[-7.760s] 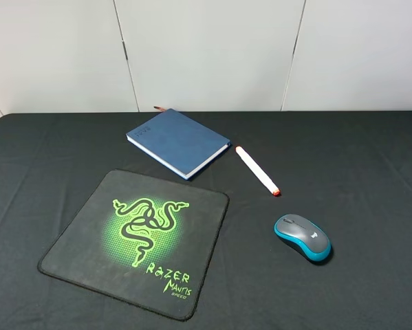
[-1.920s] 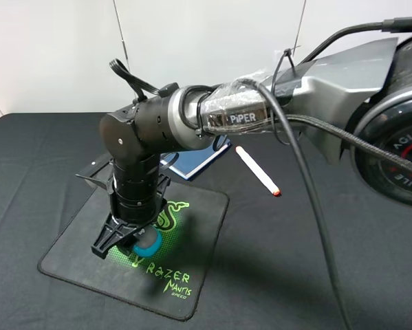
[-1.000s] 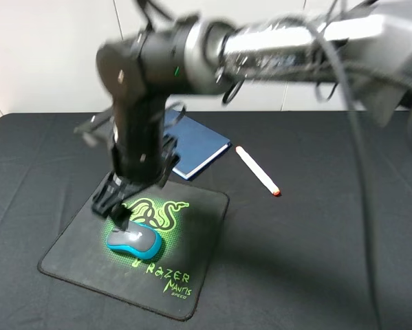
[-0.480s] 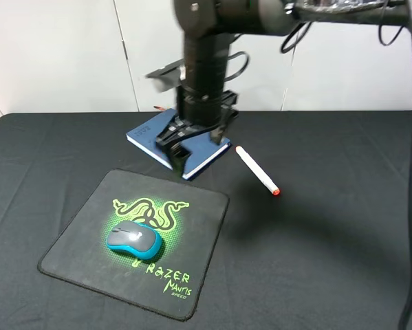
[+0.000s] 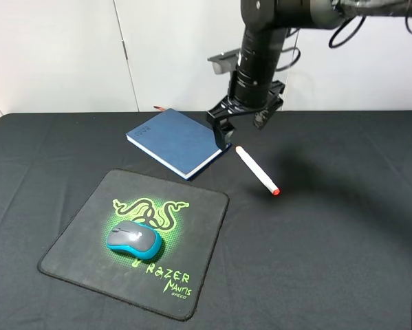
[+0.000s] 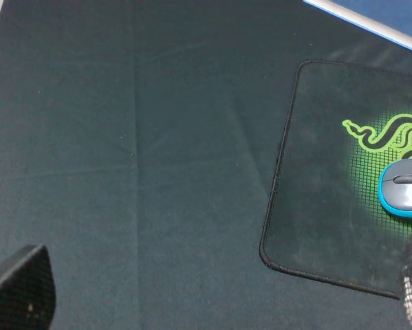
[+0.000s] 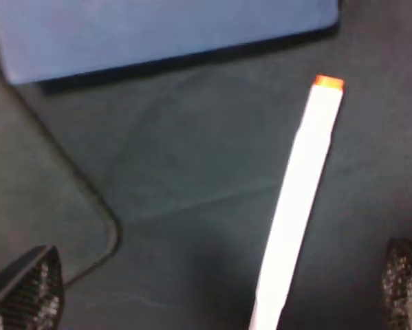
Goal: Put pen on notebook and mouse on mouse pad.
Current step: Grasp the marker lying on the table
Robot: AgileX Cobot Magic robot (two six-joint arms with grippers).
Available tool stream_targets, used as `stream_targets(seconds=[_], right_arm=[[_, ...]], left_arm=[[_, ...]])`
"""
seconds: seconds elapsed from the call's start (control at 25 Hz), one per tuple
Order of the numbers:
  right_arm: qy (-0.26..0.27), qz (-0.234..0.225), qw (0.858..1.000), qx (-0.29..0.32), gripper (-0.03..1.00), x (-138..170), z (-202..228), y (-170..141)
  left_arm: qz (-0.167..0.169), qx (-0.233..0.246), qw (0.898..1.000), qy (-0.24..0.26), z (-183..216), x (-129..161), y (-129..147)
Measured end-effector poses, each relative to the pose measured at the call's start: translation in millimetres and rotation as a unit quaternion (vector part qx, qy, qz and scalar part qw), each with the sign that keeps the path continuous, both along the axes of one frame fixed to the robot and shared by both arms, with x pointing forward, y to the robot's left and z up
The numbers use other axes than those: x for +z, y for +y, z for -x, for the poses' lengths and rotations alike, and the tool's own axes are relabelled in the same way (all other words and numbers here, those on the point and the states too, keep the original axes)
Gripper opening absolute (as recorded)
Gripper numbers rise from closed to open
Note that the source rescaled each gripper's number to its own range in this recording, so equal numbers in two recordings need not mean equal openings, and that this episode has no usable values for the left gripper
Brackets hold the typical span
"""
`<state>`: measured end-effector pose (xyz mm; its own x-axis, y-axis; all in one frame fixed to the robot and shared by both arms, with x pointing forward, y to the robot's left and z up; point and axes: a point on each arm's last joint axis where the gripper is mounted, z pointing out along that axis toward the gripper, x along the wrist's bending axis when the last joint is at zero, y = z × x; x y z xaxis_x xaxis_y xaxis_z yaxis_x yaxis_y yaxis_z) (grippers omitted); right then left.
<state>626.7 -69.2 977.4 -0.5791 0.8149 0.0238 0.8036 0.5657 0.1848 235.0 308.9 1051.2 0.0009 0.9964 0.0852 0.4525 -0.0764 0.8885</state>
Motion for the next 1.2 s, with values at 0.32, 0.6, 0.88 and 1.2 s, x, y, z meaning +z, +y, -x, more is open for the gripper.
stream_targets(seconds=[0.32,0.6,0.88,1.2], right_arm=[[0.022,0.012,1.0,-0.008,1.0,-49,-7,-2],[0.016,0.034,0.999,0.0,1.0,-74,-14,-4],[0.01,0.03,0.999,-0.001,1.0,-84,-16,-3],[0.002,0.032,0.999,0.002,0.64,-84,-17,-3]], left_arm=[[0.0,0.0,1.0,0.0,0,0,0],[0.0,0.0,1.0,0.0,0,0,0],[0.0,0.0,1.0,0.0,0,0,0],[0.0,0.0,1.0,0.0,0,0,0]])
